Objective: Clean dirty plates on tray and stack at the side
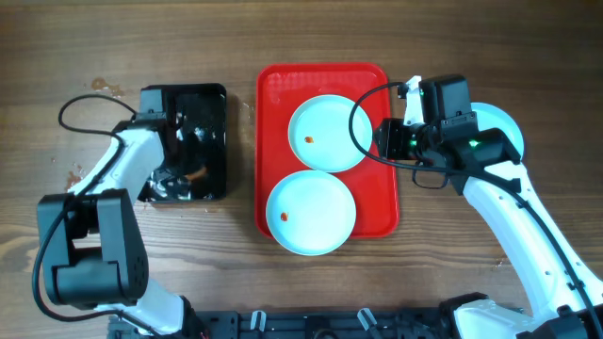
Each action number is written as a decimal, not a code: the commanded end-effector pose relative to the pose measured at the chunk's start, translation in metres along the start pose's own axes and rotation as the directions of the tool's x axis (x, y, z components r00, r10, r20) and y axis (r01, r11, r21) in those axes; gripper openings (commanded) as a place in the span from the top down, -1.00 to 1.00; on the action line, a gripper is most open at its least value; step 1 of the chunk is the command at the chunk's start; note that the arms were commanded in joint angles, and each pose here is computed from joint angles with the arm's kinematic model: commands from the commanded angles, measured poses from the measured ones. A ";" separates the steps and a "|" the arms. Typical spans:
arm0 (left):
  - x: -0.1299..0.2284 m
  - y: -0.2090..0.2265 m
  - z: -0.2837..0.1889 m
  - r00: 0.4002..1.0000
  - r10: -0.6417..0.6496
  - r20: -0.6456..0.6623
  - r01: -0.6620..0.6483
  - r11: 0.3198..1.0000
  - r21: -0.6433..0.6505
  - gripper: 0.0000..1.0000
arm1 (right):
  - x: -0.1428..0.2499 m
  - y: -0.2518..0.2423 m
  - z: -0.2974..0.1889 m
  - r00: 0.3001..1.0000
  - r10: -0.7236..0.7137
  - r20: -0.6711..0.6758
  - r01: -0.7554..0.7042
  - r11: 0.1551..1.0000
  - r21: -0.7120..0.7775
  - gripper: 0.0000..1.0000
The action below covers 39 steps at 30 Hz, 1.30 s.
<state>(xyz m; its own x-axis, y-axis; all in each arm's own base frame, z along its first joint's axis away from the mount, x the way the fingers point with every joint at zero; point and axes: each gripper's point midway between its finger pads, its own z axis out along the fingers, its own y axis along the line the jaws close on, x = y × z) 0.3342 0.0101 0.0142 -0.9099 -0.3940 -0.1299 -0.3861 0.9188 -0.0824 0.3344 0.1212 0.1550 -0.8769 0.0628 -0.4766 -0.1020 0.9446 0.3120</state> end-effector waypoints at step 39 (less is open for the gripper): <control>0.013 0.011 0.008 0.991 -0.131 0.004 0.131 0.990 -0.047 0.89 | -0.007 0.007 -0.006 1.000 0.019 0.019 -0.018 1.000 -0.023 0.07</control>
<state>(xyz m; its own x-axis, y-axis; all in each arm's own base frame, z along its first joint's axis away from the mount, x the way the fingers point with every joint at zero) 0.3271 0.0178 0.0221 -0.8637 -0.4912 -0.1126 -0.4903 0.8707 -0.0381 0.3342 0.1212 0.1548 -0.8793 0.0810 -0.4694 -0.0847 0.9432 0.3214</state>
